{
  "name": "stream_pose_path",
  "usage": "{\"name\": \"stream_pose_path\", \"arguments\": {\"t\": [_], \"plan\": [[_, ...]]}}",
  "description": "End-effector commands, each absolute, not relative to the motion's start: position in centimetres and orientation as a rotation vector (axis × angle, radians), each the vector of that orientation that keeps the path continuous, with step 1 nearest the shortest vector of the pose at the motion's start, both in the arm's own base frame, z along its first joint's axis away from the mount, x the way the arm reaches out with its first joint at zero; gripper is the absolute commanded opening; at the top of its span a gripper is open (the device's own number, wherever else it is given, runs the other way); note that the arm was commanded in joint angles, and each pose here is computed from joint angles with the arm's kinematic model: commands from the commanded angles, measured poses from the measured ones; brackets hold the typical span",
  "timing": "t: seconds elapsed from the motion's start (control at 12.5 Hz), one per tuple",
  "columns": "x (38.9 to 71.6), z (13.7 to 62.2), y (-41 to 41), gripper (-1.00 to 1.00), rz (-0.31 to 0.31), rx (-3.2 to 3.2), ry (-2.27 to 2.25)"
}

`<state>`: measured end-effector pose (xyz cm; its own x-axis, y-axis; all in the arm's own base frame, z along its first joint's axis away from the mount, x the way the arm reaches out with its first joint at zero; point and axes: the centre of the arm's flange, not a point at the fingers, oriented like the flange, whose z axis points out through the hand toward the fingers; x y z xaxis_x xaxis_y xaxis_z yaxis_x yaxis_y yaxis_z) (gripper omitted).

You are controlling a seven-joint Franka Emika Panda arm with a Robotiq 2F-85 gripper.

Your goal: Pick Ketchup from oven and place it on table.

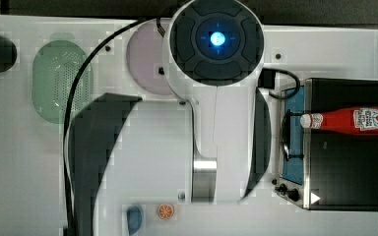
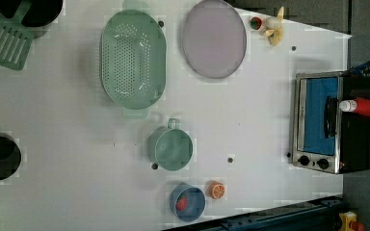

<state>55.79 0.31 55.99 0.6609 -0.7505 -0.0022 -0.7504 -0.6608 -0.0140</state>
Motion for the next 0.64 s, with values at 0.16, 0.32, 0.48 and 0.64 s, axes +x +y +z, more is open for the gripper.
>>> {"name": "stream_pose_path", "arguments": {"t": [0.16,0.32,0.48,0.64], "plan": [[42.2,63.6,-2.5,0.80,0.055,-2.771,1.458],[42.5,63.6,-3.3,1.00,0.033,-2.758,1.476],[43.0,63.3,-5.7,1.00,0.013,-2.710,1.533],[43.7,62.3,-9.6,1.00,0.001,-2.632,1.623]]}}
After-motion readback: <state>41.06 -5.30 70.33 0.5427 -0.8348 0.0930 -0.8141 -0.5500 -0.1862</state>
